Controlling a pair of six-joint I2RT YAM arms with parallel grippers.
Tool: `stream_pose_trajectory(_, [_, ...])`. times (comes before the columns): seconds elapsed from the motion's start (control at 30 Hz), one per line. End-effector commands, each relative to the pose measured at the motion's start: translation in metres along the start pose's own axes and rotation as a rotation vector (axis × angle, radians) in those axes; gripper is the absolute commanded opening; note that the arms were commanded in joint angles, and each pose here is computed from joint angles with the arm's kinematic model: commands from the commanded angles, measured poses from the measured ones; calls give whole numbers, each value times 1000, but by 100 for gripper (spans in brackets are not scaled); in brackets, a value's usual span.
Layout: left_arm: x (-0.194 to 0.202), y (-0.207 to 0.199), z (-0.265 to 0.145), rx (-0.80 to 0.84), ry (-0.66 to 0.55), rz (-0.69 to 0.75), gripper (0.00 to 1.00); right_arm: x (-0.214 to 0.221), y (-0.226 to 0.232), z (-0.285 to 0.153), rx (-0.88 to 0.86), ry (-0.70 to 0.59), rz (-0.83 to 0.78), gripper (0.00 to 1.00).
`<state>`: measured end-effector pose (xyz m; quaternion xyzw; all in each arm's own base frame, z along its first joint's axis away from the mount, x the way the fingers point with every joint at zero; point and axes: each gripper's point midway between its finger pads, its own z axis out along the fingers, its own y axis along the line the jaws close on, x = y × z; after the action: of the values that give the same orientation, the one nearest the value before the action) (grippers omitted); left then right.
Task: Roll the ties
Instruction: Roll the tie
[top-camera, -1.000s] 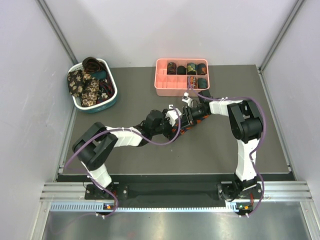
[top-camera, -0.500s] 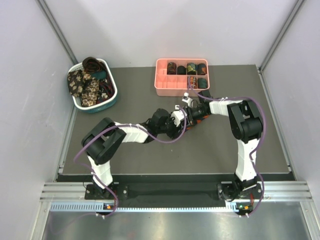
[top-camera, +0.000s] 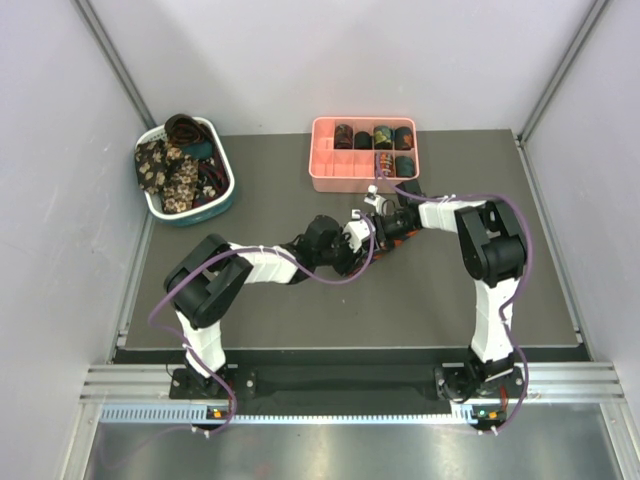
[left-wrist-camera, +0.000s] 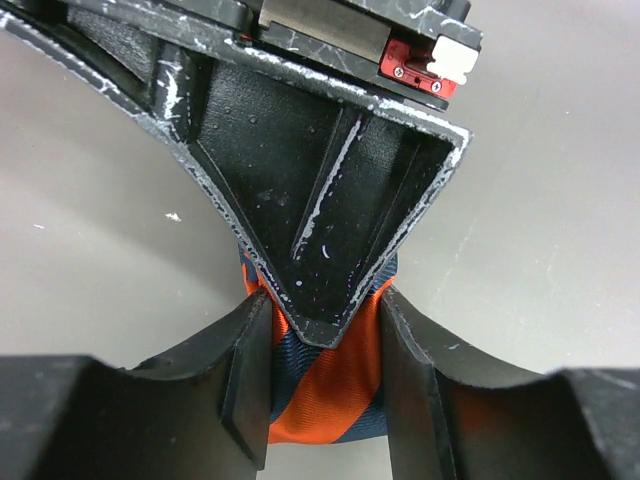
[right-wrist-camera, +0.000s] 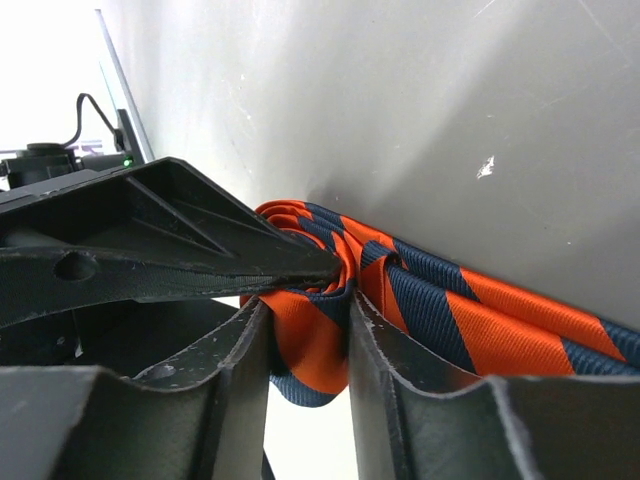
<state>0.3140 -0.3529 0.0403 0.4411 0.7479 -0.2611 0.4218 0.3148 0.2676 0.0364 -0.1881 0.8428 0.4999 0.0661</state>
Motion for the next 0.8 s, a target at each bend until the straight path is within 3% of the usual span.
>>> stream_pose_trajectory(0.0, [15,-9,-3,38,81,9,25,-11,2,-9,60,-42,-52,33])
stream_pose_trajectory(0.57, [42,-15,-2,34,199,-30,23,-63,36,-63,118,-239,-50,46])
stream_pose_trajectory(0.67, [45,-14,-1,24,237,-53,23,-66,41,-80,159,-306,-73,48])
stream_pose_trajectory(0.77, [48,-14,-1,23,280,-86,23,-61,32,-99,307,-391,-77,54])
